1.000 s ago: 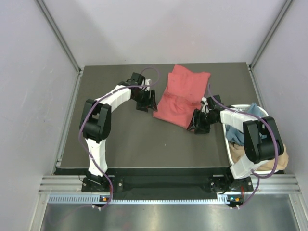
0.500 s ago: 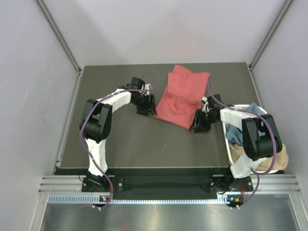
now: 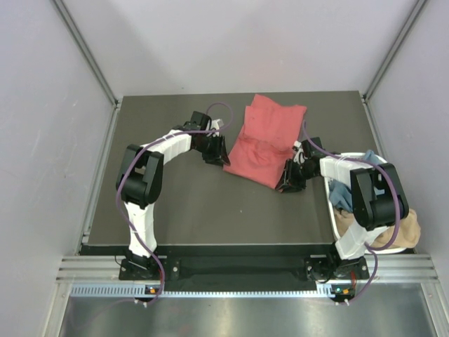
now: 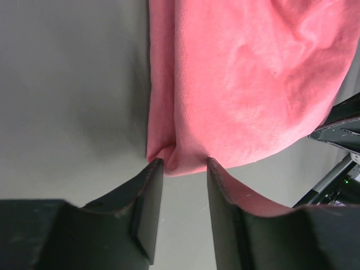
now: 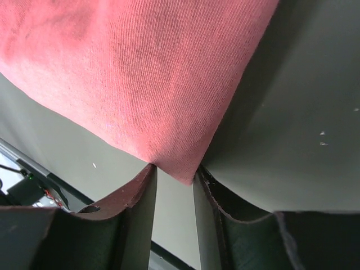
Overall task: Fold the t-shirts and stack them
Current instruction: Fold the tshirt
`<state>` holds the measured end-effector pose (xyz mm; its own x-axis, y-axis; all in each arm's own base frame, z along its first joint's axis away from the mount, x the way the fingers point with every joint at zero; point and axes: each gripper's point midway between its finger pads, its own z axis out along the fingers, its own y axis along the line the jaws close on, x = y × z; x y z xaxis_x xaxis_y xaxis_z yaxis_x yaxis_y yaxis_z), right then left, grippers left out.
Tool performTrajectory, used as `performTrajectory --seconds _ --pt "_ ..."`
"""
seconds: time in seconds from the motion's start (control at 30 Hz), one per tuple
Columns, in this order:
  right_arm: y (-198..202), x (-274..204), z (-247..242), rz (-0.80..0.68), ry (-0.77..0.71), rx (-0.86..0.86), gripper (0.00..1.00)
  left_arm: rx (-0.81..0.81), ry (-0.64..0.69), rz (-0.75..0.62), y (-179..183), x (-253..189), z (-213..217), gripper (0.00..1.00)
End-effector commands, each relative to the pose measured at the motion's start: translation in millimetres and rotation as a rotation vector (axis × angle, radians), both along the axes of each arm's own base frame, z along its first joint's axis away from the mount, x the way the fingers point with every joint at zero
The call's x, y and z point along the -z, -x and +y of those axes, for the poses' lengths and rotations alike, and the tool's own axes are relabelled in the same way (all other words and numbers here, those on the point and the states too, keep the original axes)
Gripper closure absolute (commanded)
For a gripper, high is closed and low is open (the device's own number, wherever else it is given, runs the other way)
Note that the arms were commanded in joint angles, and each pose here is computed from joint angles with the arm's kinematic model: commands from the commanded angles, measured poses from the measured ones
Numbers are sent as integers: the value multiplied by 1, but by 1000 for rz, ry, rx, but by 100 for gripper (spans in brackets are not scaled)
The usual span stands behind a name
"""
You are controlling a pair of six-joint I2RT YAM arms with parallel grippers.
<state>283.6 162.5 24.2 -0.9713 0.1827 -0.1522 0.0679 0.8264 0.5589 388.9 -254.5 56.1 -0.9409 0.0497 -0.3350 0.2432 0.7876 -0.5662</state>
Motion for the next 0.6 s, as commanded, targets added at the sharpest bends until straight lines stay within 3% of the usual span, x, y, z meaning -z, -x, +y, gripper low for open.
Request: performTrajectory --seconds 0.0,0.2,0.33,0.43,0.53,0.57 --pt "-23 -12 7 -73 -39 9 69 9 41 -44 -4 -10 -5 60" --pt "-27 -9 5 -76 -30 22 73 10 31 -11 -1 -2 -4 65" --pt "-27 -11 5 -82 -26 20 71 8 27 -11 0 -2 -3 53" --pt "-26 -11 3 -84 -19 21 68 16 39 4 3 0 -5 51" --pt "-24 -9 3 -80 -16 17 71 20 53 18 5 3 -7 61" --pt "-24 -10 3 -81 -16 17 75 21 54 26 5 4 -7 74"
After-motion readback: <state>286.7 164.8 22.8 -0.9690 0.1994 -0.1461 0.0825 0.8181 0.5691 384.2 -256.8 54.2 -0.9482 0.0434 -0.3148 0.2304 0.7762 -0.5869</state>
